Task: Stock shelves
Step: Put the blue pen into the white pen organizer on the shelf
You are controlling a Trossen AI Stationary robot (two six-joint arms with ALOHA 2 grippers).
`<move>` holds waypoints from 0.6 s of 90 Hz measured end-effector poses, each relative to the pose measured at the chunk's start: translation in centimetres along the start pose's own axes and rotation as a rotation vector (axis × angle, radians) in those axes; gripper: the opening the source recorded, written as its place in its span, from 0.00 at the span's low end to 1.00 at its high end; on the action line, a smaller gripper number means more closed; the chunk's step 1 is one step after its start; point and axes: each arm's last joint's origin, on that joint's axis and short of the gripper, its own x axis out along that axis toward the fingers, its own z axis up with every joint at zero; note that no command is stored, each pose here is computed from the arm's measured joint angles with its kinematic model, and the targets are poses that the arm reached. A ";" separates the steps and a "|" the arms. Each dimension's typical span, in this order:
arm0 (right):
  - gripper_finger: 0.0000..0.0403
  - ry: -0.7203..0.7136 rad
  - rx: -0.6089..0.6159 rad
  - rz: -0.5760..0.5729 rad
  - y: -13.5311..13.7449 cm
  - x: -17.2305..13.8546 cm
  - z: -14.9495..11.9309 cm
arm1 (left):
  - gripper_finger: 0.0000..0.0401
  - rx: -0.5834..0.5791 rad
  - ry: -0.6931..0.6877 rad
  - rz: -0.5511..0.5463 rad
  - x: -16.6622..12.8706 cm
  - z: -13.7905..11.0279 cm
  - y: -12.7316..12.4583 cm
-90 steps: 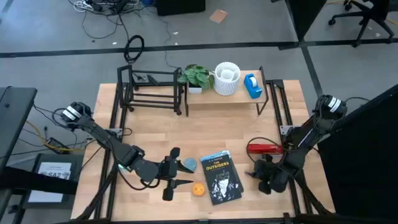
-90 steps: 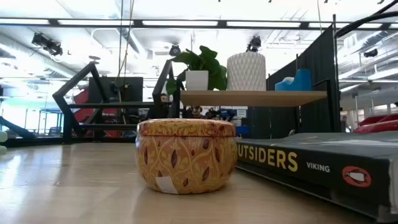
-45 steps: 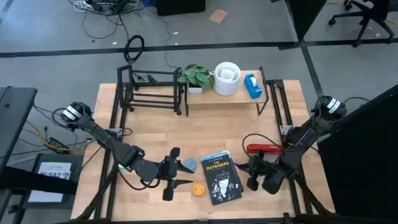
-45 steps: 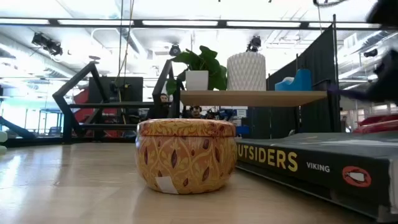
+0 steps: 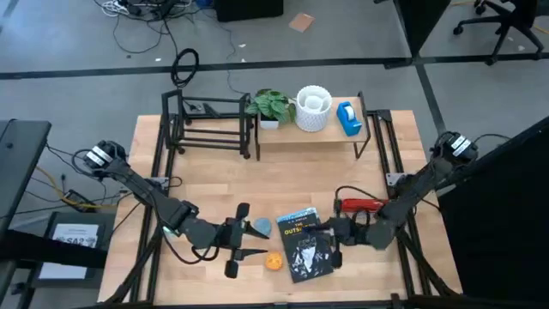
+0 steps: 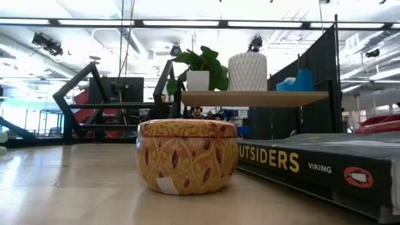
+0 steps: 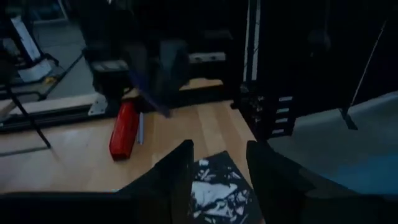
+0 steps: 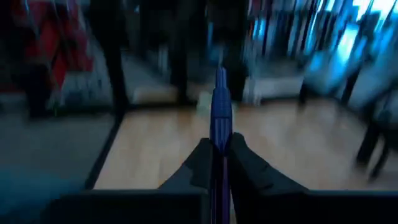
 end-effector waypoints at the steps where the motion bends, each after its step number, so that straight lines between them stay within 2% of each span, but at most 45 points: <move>1: 0.00 -0.021 -0.009 -0.011 -0.2 0.2 0.3 | 0.33 0.000 0.000 0.000 0.0 0.0 0.0; 16: 0.00 -0.316 -0.132 -0.220 -4.5 2.2 3.8 | 0.33 0.000 0.002 0.000 0.0 0.0 0.0; 24: 0.00 -0.399 -0.182 -0.312 -7.4 3.3 4.7 | 0.33 0.001 0.005 0.000 0.0 -0.1 0.0; 32: 0.00 -0.449 -0.191 -0.341 -10.3 4.5 5.2 | 0.33 0.001 0.007 0.000 0.0 -0.1 0.0; 40: 0.00 -0.508 -0.122 -0.265 -12.8 5.3 5.6 | 0.33 0.008 0.020 0.002 0.0 -0.2 0.0; 47: 0.00 -0.554 -0.049 -0.098 -14.2 5.4 6.2 | 0.33 0.029 0.031 0.042 0.0 -0.3 0.1; 54: 0.00 -0.575 0.039 0.081 -14.8 5.3 6.6 | 0.33 0.081 0.029 0.144 -0.1 -0.3 0.3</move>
